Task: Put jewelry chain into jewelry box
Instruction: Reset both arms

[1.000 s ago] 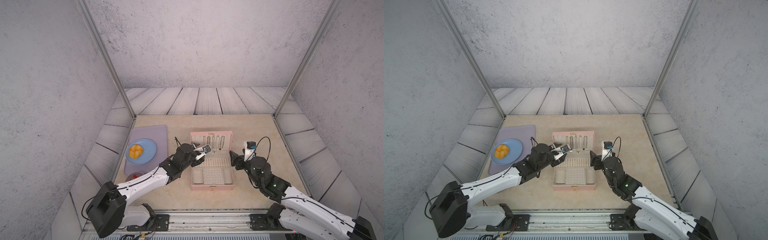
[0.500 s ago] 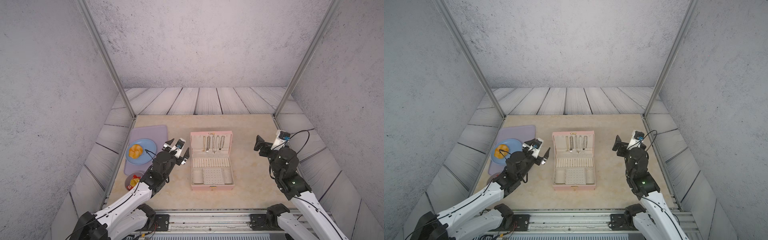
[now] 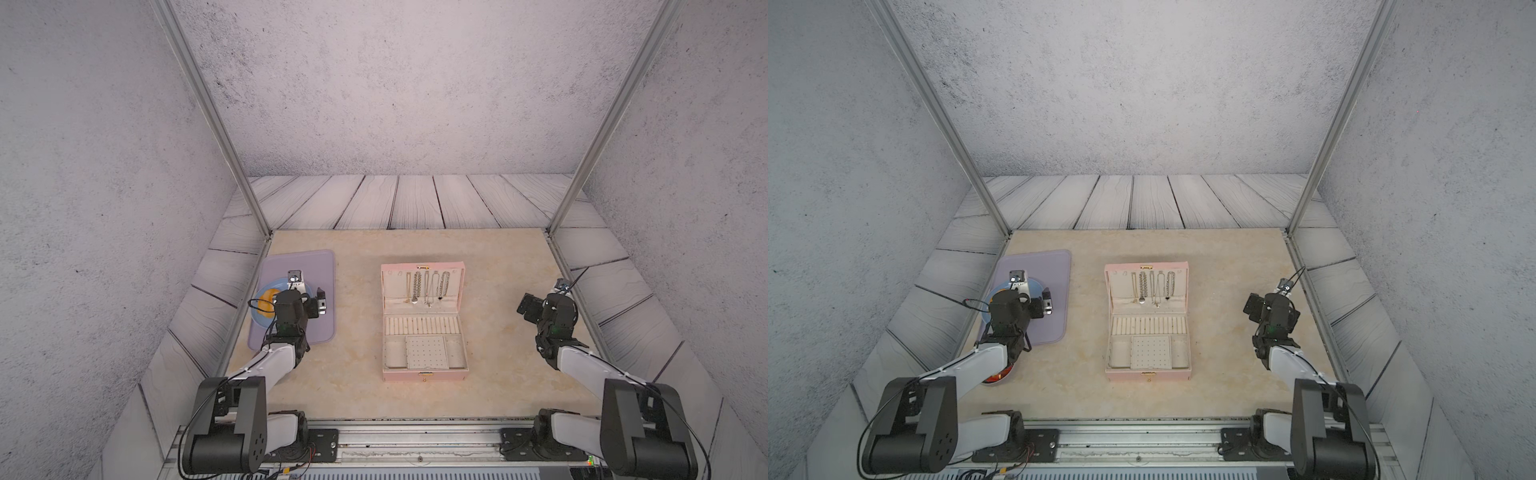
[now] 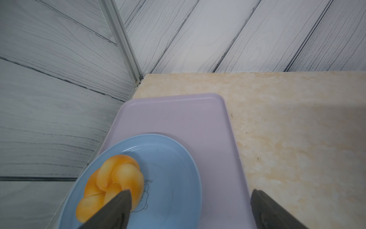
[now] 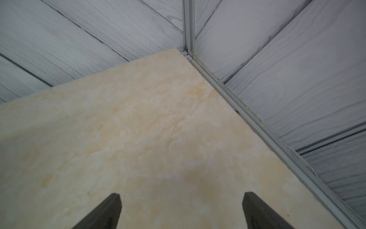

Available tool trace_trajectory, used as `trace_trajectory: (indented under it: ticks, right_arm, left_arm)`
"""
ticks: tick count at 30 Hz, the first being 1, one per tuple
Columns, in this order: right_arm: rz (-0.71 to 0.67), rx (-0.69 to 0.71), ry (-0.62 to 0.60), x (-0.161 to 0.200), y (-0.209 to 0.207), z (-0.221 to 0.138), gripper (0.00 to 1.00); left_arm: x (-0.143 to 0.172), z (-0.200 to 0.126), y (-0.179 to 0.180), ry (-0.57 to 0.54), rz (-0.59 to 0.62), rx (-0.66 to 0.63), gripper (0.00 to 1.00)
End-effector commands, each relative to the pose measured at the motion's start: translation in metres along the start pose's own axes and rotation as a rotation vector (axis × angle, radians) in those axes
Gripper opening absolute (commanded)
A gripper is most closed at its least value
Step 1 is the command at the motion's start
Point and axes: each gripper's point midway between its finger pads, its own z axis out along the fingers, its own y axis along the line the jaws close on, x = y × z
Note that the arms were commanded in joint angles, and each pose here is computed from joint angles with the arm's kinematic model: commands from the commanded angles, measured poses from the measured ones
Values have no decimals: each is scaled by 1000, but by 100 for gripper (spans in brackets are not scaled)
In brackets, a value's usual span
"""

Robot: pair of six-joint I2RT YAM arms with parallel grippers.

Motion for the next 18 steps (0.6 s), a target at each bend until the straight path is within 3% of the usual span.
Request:
trace_trajectory:
  ticks: [1, 4, 7, 9, 13, 18]
  right_arm:
    - [-13, -99, -163, -23, 18, 5, 99]
    - [-96, -245, -155, -16, 47, 14, 99]
    - [-143, -302, -100, -2, 59, 19, 99]
    - [-162, -342, -116, -2, 68, 24, 99]
    - [-181, -330, -67, 2, 71, 28, 99]
    - [-205, -311, -93, 0, 74, 28, 99]
  left_arm:
    - [-25, 1, -4, -35, -17, 30, 99]
    - [2, 3, 0, -32, 4, 4, 99]
    - [10, 8, -8, -105, 27, 47, 99]
    - [24, 19, -14, -87, 45, 71, 99]
    - [26, 34, -20, -11, 59, 104, 99]
    - [29, 41, -3, 38, 1, 43, 99]
